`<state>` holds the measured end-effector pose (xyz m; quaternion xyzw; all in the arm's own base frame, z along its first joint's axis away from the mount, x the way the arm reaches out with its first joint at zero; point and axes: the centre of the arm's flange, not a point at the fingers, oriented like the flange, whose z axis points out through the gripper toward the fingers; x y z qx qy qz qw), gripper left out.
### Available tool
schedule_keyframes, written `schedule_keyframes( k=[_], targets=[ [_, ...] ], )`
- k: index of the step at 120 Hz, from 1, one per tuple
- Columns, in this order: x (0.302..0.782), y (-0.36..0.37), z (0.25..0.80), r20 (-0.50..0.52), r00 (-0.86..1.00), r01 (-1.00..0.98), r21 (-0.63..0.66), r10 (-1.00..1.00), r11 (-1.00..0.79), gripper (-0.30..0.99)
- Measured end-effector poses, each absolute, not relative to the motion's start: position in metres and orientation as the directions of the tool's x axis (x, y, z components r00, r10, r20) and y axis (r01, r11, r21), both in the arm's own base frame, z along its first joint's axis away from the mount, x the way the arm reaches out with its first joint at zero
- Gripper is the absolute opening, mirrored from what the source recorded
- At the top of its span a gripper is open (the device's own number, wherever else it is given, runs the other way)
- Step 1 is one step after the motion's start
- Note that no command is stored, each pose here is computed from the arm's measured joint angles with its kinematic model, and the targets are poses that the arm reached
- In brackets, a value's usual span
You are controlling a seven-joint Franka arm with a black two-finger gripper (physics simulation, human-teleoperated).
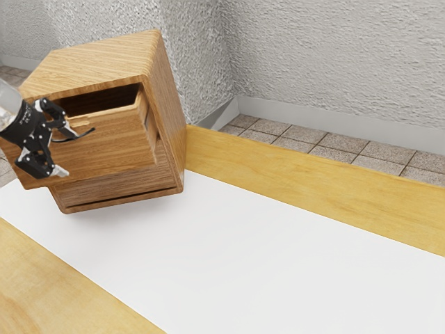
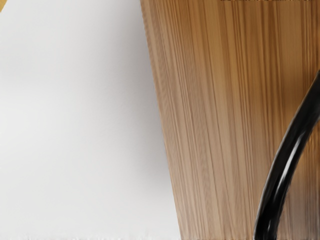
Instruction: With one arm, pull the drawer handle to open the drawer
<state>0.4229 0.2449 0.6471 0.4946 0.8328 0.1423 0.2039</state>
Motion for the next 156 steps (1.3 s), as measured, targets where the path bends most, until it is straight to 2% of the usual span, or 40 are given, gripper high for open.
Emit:
schedule_keyframes(
  k=[33,144,156],
  targets=[
    [0.385,0.227,0.65,-0.177,-0.422,0.763,0.46,0.889,0.454,0.66],
    [0.305,0.158,0.642,-0.136,-0.372,0.763,0.519,0.918,0.386,0.66],
    [0.303,0.132,0.644,-0.092,-0.349,0.773,0.534,0.933,0.342,0.66]
  ],
)
